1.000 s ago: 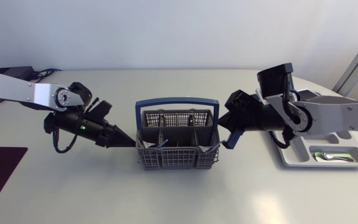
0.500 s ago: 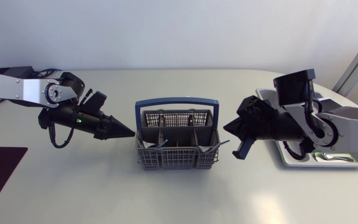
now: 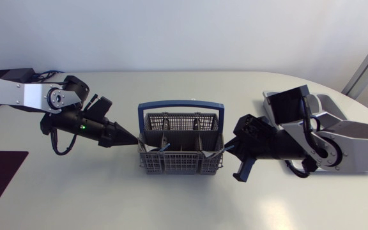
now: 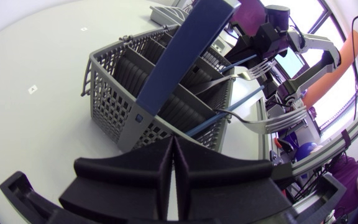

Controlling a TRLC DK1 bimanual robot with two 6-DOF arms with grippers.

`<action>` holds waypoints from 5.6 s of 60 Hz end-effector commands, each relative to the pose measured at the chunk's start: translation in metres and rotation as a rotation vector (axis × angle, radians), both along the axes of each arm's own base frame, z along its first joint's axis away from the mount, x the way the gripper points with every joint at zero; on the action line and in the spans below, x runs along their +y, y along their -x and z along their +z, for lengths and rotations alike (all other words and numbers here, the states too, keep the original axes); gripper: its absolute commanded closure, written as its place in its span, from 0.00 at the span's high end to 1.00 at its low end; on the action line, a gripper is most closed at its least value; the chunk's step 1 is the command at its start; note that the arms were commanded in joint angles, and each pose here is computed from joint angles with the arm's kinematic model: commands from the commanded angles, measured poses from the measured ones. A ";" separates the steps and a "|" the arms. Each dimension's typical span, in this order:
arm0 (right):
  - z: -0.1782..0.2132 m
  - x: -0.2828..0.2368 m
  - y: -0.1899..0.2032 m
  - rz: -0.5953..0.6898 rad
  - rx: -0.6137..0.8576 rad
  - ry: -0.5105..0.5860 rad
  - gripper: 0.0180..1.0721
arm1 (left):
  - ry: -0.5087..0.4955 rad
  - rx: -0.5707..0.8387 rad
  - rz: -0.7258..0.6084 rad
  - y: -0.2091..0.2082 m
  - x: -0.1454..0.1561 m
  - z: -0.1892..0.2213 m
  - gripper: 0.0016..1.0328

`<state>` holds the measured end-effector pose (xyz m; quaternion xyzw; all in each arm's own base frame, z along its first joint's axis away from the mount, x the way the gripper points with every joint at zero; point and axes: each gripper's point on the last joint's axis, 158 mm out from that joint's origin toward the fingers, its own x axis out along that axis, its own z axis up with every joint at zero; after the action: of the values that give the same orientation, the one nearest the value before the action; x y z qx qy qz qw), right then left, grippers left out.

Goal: Sort the cutlery from the basket into the organizer compartments.

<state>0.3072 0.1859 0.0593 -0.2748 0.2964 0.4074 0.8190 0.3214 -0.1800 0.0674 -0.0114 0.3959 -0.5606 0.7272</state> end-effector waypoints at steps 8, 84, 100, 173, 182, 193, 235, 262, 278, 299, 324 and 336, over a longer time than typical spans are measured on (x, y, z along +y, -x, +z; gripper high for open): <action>0.001 -0.008 -0.001 -0.048 -0.024 0.031 0.05 | -0.008 -0.022 0.022 -0.004 0.004 0.006 0.03; 0.059 -0.004 0.045 -0.044 -0.002 -0.051 0.46 | -0.243 -0.505 0.042 0.076 0.018 0.088 0.08; 0.044 -0.002 0.048 -0.056 0.019 -0.056 0.45 | -0.242 -0.526 0.045 0.082 0.017 0.089 0.08; 0.020 -0.004 0.039 0.048 -0.066 -0.114 0.24 | -0.223 -0.532 0.037 0.088 0.006 0.082 0.07; 0.019 -0.002 0.041 0.100 -0.071 -0.134 0.24 | -0.229 -0.540 0.035 0.088 0.002 0.082 0.07; 0.018 0.001 0.040 0.129 -0.082 -0.139 0.24 | -0.238 -0.547 0.044 0.085 -0.002 0.084 0.07; 0.016 0.007 0.027 0.145 -0.097 -0.160 0.16 | -0.247 -0.548 0.036 0.084 -0.013 0.080 0.07; 0.020 0.013 0.023 0.150 -0.090 -0.169 0.11 | -0.245 -0.562 0.045 0.088 -0.009 0.080 0.07; 0.027 0.014 0.023 0.151 -0.094 -0.174 0.06 | -0.256 -0.592 0.058 0.089 -0.005 0.084 0.07; 0.033 0.017 0.025 0.153 -0.105 -0.177 0.25 | -0.259 -0.598 0.057 0.090 -0.005 0.083 0.07; 0.033 0.024 0.021 0.153 -0.100 -0.169 0.22 | -0.262 -0.602 0.061 0.090 -0.004 0.083 0.07; 0.026 0.023 0.021 0.155 -0.088 -0.162 0.11 | -0.265 -0.598 0.060 0.090 -0.004 0.080 0.07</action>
<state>0.2858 0.2064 0.0888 -0.2548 0.1937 0.4773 0.8183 0.2348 -0.1839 0.1546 0.2378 0.2285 -0.4597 0.8246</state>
